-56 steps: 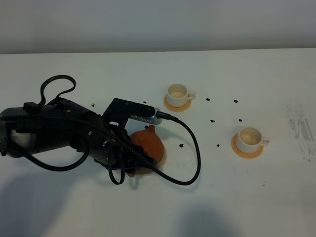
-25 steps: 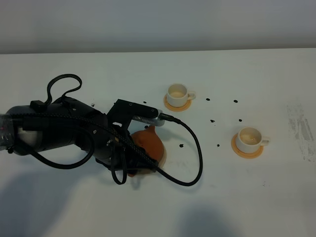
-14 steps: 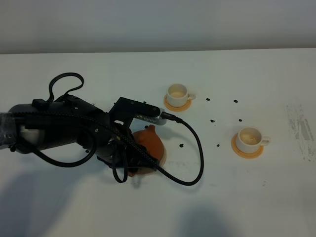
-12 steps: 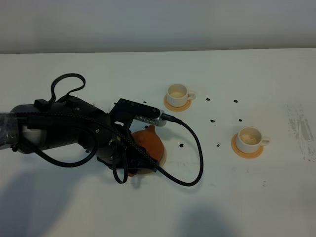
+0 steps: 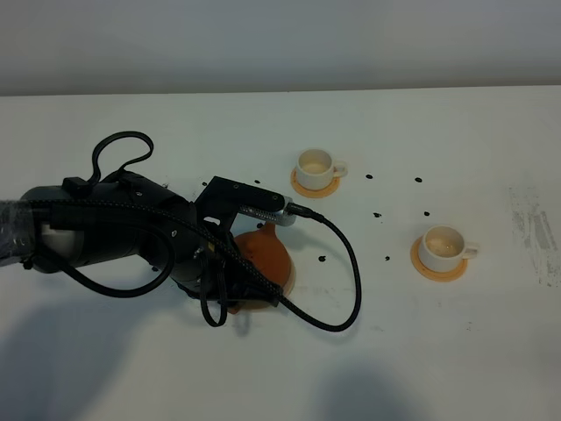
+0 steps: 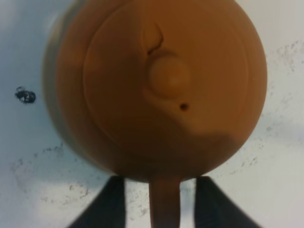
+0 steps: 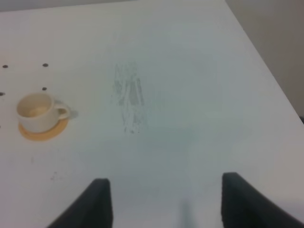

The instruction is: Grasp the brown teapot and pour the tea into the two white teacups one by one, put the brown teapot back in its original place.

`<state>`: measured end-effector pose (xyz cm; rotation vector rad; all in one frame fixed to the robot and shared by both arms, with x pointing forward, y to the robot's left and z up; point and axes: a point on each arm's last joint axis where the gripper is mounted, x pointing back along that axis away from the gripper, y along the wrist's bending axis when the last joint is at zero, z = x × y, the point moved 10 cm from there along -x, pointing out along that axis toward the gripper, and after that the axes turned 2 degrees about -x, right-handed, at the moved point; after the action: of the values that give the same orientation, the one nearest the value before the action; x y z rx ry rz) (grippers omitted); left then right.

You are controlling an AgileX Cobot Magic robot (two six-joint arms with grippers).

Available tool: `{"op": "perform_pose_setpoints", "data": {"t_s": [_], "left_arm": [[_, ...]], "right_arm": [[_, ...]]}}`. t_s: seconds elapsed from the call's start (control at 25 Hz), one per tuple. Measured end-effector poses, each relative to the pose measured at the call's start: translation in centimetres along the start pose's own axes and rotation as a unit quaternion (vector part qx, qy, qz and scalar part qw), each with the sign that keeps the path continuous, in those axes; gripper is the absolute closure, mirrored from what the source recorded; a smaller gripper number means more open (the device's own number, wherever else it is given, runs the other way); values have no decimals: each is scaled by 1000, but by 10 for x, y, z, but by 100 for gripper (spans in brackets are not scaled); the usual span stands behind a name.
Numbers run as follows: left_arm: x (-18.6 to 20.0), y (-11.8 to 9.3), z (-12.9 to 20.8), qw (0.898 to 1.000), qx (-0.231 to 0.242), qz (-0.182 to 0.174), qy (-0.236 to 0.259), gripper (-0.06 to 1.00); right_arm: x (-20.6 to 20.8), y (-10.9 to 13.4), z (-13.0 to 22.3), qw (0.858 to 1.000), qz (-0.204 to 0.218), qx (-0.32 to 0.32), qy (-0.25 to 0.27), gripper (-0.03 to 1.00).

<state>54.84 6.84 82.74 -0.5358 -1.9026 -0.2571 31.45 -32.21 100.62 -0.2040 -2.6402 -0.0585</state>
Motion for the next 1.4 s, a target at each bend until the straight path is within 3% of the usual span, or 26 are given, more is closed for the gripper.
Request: {"op": "perform_pose_setpoints", "data": {"t_s": [0.12, 0.76, 1.4], "left_arm": [[0, 0, 1, 1000, -7, 0, 4, 85], [0, 0, 1, 998, -59, -1, 3, 84], [20, -1, -19, 992, -121, -4, -47, 84]], "right_arm": [[0, 0, 0, 1000, 0, 0, 0, 47], [0, 0, 0, 1000, 0, 0, 0, 47], [0, 0, 0, 1000, 0, 0, 0, 47]]}}
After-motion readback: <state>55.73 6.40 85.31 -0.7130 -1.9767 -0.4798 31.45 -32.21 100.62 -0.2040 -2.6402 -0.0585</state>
